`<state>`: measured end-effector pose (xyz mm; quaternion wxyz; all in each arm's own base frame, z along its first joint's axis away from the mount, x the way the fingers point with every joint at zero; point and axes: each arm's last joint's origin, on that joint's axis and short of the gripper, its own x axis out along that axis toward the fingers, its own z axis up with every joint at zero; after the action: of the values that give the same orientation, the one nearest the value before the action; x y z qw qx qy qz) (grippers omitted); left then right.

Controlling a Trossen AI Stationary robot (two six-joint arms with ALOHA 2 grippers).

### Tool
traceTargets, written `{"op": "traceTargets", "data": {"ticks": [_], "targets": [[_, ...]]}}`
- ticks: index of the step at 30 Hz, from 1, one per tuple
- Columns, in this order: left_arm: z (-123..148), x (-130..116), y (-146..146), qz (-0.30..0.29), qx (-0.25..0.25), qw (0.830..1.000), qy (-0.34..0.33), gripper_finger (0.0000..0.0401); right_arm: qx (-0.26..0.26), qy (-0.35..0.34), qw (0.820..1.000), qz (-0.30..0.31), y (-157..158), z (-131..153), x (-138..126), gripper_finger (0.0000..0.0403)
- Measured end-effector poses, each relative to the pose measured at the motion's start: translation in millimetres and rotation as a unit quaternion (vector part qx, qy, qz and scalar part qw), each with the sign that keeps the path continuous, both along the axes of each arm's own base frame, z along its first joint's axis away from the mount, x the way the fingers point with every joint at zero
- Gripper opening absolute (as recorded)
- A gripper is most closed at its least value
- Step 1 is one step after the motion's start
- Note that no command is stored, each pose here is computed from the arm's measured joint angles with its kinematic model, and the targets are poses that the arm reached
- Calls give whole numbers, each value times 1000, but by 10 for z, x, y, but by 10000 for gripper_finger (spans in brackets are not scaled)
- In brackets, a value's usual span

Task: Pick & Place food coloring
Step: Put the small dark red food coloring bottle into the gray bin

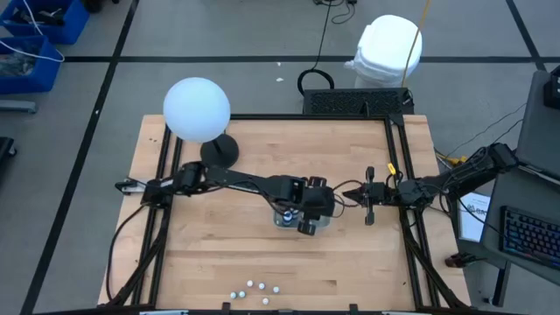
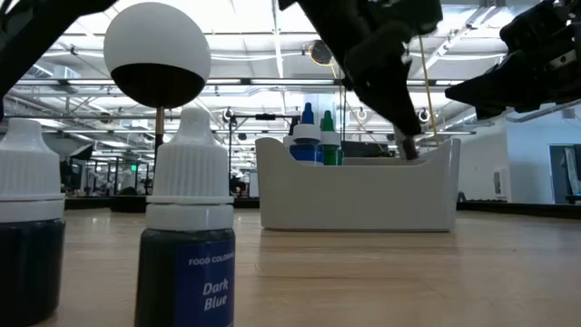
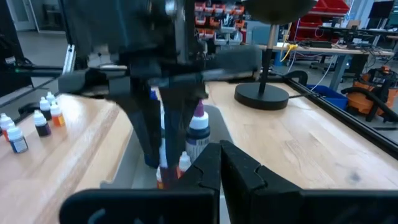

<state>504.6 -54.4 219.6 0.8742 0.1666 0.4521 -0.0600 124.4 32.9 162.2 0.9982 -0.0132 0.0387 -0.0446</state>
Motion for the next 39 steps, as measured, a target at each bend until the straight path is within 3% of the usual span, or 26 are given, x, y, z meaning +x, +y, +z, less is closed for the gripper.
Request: {"op": "traceTargets", "data": {"ticks": [10,21,39], "targets": [[-251,31,157,36,3,998,49,60,-1,2,1000,1,1,-4,0,0],[-244,62,358,69,-8,997,36,60,1,-1,1000,1,1,2,1,0],[-396,25,383,58,-15,997,56,61,1,-1,1000,1,1,2,1,0]]}}
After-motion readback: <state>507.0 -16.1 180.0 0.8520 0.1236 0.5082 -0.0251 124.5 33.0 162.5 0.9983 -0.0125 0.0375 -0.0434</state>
